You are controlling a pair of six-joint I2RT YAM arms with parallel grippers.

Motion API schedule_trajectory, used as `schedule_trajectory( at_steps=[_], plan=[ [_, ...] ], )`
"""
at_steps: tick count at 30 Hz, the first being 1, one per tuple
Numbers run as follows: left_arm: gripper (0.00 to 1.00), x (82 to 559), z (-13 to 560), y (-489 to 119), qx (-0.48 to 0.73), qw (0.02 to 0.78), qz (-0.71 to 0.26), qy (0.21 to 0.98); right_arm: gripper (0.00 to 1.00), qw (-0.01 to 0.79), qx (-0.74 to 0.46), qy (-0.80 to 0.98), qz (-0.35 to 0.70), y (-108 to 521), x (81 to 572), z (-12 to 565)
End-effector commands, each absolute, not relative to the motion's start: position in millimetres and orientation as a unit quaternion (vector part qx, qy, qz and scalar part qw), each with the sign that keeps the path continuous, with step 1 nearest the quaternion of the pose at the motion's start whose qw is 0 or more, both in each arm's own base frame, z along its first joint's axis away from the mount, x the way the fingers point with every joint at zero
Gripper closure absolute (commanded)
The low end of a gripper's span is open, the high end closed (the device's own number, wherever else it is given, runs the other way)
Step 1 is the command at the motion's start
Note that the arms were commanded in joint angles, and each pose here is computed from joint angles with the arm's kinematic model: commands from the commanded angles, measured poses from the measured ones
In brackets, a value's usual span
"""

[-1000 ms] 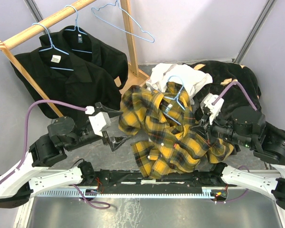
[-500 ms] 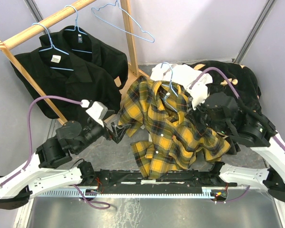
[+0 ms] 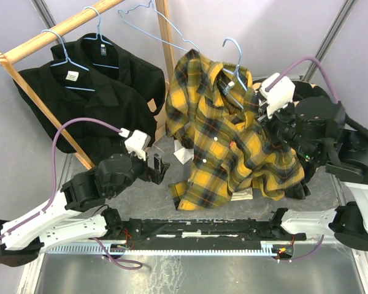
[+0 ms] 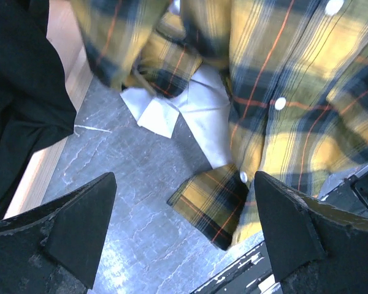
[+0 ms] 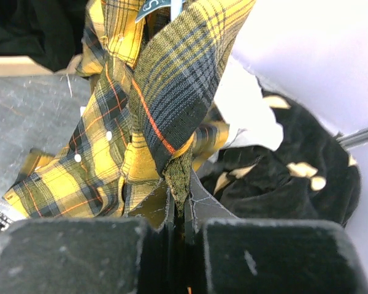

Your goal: Place the shirt on the hanger

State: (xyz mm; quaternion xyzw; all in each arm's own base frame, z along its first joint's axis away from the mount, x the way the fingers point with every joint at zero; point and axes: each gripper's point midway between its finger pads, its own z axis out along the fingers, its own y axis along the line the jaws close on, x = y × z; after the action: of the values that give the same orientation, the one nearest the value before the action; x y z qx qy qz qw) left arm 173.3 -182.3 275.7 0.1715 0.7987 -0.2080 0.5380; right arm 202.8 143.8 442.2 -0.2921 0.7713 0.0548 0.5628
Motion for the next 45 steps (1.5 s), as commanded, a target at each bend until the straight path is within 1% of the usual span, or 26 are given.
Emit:
schedule_trajectory(
  at_steps=[1,3,5,12,19,24,29,32,37,45],
  plan=[
    [0.02,172,270,-187,0.150,0.519,-0.218,0.812,1.00,0.622,-0.297,0.724,0.025,146,221,491],
    [0.02,169,266,-190,0.158,0.510,-0.220,0.817,1.00,0.617,-0.303,0.727,-0.007,145,230,492],
    [0.03,168,264,-191,0.162,0.504,-0.220,0.819,1.00,0.614,-0.306,0.728,-0.017,148,235,493],
    [0.03,164,258,-188,0.160,0.498,-0.224,0.822,1.00,0.621,-0.344,0.704,0.024,183,243,501],
    [0.03,159,244,-188,0.164,0.476,-0.223,0.835,1.00,0.597,-0.371,0.710,0.029,208,275,494],
    [0.03,155,240,-189,0.161,0.470,-0.231,0.836,1.00,0.596,-0.371,0.707,0.080,215,283,495],
    [0.03,156,237,-186,0.167,0.471,-0.221,0.838,1.00,0.627,-0.343,0.697,0.063,204,298,515],
    [0.03,157,237,-187,0.170,0.470,-0.218,0.838,1.00,0.662,-0.325,0.674,0.043,193,303,542],
    [0.03,159,240,-189,0.170,0.471,-0.216,0.838,1.00,0.738,-0.299,0.604,0.041,182,295,599],
    [0.03,157,241,-191,0.170,0.468,-0.222,0.838,1.00,0.803,-0.297,0.512,0.064,195,290,652]
  ],
)
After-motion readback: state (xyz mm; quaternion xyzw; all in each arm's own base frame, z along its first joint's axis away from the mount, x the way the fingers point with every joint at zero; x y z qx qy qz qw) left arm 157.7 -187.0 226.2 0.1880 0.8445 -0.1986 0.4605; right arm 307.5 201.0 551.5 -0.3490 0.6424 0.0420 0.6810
